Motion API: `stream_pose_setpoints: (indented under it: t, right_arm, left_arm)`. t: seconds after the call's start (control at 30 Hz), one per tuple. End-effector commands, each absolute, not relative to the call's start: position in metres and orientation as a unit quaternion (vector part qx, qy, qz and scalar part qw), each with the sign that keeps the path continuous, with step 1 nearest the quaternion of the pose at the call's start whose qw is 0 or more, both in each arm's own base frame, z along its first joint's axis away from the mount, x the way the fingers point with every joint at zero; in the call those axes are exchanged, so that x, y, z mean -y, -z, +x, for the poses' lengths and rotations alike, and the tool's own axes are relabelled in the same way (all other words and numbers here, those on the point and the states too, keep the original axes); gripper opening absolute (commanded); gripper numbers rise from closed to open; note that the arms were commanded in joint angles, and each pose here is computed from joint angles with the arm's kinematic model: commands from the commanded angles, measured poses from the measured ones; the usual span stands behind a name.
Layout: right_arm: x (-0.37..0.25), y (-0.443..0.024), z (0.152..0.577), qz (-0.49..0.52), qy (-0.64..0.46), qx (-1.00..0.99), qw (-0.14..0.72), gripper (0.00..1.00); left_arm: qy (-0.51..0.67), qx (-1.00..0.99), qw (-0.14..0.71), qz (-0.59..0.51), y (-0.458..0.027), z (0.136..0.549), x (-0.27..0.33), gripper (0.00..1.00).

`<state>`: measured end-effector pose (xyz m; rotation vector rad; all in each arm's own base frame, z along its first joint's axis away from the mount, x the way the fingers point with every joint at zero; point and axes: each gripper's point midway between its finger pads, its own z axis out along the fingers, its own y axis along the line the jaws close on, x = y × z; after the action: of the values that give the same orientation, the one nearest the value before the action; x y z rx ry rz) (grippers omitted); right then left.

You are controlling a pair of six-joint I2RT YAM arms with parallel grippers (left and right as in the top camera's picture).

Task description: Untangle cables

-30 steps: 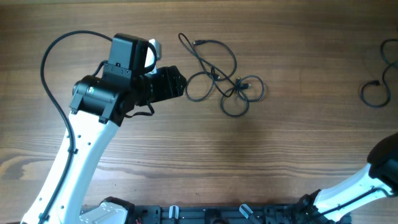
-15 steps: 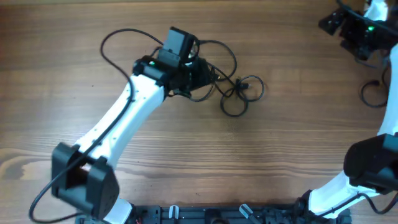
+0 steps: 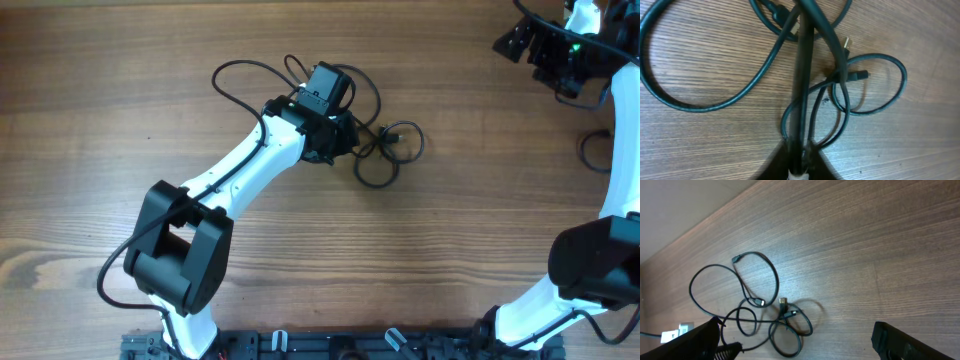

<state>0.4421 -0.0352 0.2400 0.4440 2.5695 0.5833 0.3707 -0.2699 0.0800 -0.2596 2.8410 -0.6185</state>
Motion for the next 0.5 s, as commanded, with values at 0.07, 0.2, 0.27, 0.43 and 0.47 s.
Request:
stream_pose_setpoints:
  t: [0.07, 0.2, 0.27, 0.43, 0.47]
  right_arm:
    - [0.024, -0.241, 0.438, 0.138, -0.211, -0.940, 0.228, 0.99]
    - [-0.017, -0.249, 0.437, 0.024, -0.251, -0.938, 0.239, 0.99]
    - [-0.048, -0.253, 0.435, -0.046, -0.269, -0.931, 0.244, 0.99]
    - [-0.108, -0.258, 0.434, -0.126, -0.280, -0.918, 0.251, 0.98]
    - [-0.125, -0.261, 0.434, -0.139, -0.286, -0.913, 0.255, 0.98]
  left_arm:
    - [0.200, -0.969, 0.138, -0.048, -0.086, 0.380, 0.265, 0.04]
    - [0.259, -0.956, 0.132, 0.050, -0.155, 0.365, 0.256, 0.04]
    - [0.296, -0.939, 0.136, 0.108, -0.210, 0.345, 0.239, 0.04]
    - [0.302, -0.929, 0.186, 0.101, -0.277, 0.315, 0.187, 0.04]
    - [0.302, -0.928, 0.196, 0.095, -0.287, 0.309, 0.178, 0.04]
